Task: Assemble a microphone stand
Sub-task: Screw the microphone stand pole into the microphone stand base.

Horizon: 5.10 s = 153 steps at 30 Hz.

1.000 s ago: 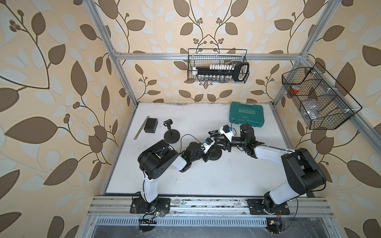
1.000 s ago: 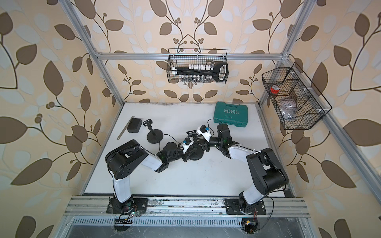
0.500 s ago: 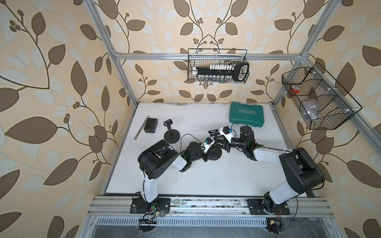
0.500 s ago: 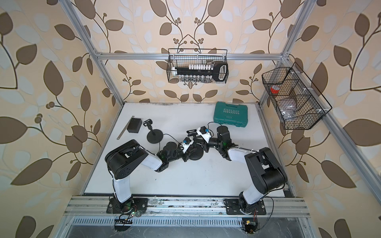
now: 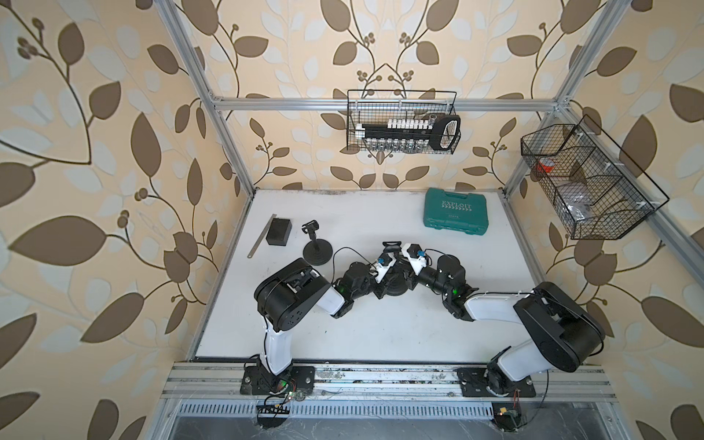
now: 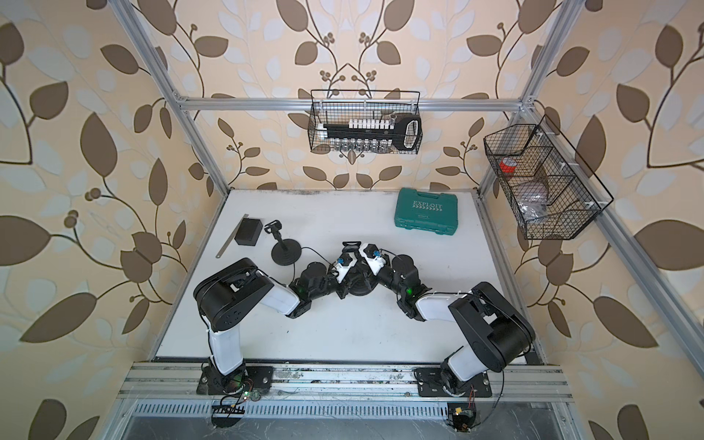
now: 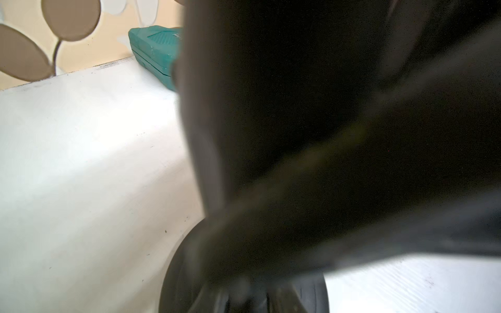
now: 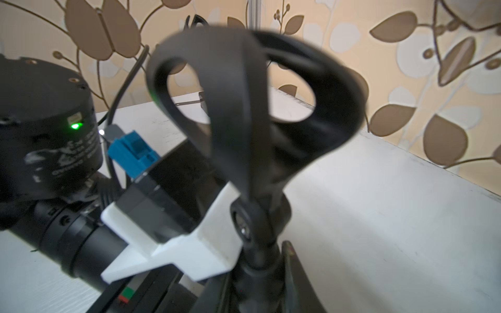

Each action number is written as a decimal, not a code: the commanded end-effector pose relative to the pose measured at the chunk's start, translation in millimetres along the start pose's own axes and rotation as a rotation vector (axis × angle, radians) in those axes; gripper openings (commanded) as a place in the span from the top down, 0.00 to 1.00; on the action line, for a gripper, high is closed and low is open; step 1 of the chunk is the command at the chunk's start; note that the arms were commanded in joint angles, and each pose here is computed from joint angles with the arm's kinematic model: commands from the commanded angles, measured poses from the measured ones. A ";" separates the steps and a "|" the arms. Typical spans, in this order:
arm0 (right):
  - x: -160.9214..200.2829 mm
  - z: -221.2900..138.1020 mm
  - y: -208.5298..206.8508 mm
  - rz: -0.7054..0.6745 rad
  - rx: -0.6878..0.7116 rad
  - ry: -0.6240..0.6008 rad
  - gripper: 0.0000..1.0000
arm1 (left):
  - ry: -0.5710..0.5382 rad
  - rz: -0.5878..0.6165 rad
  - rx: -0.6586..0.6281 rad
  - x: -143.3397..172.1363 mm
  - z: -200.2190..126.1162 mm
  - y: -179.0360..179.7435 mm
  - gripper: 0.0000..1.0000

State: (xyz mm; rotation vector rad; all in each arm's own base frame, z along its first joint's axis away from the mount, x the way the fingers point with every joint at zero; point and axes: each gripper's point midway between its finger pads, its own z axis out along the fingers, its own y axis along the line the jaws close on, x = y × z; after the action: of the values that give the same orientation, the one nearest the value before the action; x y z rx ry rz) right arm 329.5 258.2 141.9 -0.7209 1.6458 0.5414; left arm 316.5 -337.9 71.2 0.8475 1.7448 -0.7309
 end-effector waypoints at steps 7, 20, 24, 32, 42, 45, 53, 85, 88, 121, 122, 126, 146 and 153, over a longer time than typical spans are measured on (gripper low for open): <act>67.3 -4.4 3.1 0.077 0.180 0.197 1.00 | -0.018 0.013 0.024 -14.2 1.6 -6.3 0.62; 78.8 -4.1 28.7 0.117 0.293 0.197 1.00 | -0.018 0.002 -0.019 -9.7 7.6 2.8 0.75; 70.2 -3.9 32.3 0.078 0.253 0.181 1.00 | 0.001 0.003 -0.025 -0.9 8.3 4.0 0.80; 49.3 -9.5 34.2 0.037 -0.029 0.230 0.59 | 0.035 0.003 -0.027 15.8 8.6 4.4 0.84; 32.0 -38.0 6.6 0.090 -0.261 0.172 0.42 | 0.056 0.001 -0.030 24.5 6.2 4.4 0.84; 23.9 -38.4 3.7 0.074 -0.297 0.148 0.44 | 0.059 0.000 -0.030 25.7 6.4 4.5 0.84; 7.1 -20.8 -1.6 0.029 -0.343 0.141 0.44 | 0.065 -0.001 -0.030 28.4 6.5 4.5 0.84; 23.6 5.5 -3.8 0.081 -0.268 0.130 1.00 | 0.071 0.000 -0.028 29.8 7.2 4.4 0.86; 40.5 2.6 -5.7 0.077 -0.141 0.154 1.00 | 0.068 -0.001 -0.028 29.1 7.4 4.4 0.85; 94.8 3.3 43.1 0.140 0.243 0.181 1.00 | -0.029 -0.006 -0.085 -12.1 3.2 13.1 0.82; 92.7 4.4 44.9 0.122 0.228 0.184 1.00 | -0.025 -0.006 -0.090 -9.5 3.2 13.9 0.83; 82.3 5.0 46.0 0.095 0.145 0.212 0.77 | -0.011 -0.017 -0.094 1.8 1.6 14.3 0.85; 20.9 -28.1 -3.3 0.120 -0.276 0.187 0.46 | 0.018 -0.043 -0.089 24.5 -0.7 13.0 0.86; 0.2 -15.1 -4.5 0.046 -0.329 0.152 0.51 | 0.022 -0.041 -0.080 26.9 0.1 11.6 0.87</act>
State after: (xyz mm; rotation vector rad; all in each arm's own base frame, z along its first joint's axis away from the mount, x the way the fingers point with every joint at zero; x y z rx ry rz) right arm 325.4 237.9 142.6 -0.9113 1.7683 0.7860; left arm 329.0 -328.7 65.3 0.7531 1.7403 -0.6669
